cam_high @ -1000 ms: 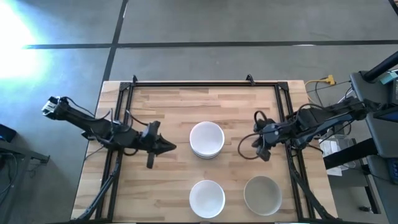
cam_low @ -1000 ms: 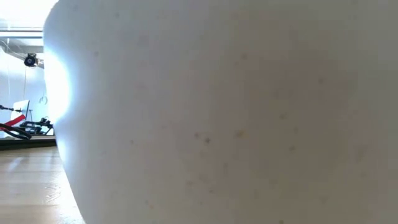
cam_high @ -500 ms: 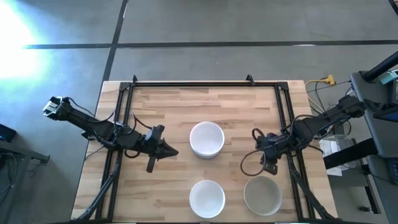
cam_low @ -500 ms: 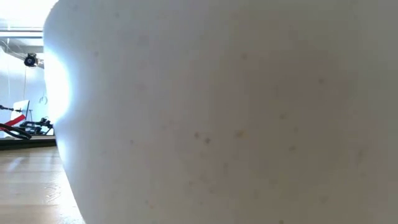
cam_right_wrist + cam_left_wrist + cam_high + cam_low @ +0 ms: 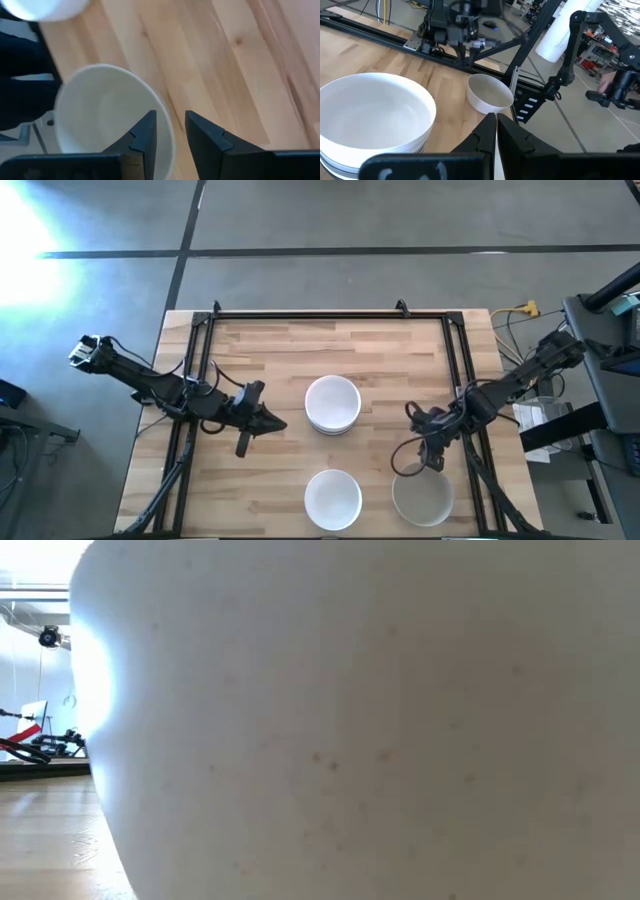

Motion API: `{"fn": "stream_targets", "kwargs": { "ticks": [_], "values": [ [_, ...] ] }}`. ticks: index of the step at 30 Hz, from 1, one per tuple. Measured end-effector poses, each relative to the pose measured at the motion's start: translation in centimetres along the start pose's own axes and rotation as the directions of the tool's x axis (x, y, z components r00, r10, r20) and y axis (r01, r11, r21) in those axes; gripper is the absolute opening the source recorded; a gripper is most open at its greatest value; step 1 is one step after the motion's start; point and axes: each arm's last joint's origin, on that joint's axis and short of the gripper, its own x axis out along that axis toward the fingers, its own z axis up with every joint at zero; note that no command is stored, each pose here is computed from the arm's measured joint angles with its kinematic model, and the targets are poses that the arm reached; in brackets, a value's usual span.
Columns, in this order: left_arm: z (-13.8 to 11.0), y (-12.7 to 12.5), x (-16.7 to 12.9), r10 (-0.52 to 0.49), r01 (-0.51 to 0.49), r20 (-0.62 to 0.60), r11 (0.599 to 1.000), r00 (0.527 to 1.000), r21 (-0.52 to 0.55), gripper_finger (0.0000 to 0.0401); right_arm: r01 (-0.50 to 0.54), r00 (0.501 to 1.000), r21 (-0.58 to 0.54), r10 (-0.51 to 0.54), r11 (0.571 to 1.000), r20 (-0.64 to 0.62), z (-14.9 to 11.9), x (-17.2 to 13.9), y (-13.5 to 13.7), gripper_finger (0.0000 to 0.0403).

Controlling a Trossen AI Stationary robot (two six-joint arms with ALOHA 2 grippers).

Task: Nest bowls inside each other
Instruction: Stack the light brown bowl on top of the white bowl

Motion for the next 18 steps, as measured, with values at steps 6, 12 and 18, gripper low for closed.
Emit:
{"fn": "stream_targets", "kwargs": {
  "ticks": [6,12,18],
  "values": [
    [0.0,0.0,0.0,-0.001,0.001,0.001,1.000,1.000,-0.001,0.0000,0.033,0.999,0.049,-0.032,0.998,-0.029,-0.8,1.0,-0.7,0.0098],
    [0.3,-0.2,0.0,-0.017,0.017,0.030,1.000,0.999,-0.008,0.0000,0.002,1.000,0.016,-0.002,1.000,-0.031,-1.5,1.8,-0.4,0.0098],
    [0.5,-0.2,0.0,-0.026,0.027,0.045,1.000,0.999,-0.011,0.0000,0.062,0.994,-0.050,-0.066,0.997,-0.084,-2.5,3.5,0.2,0.0098]
  ]
}}
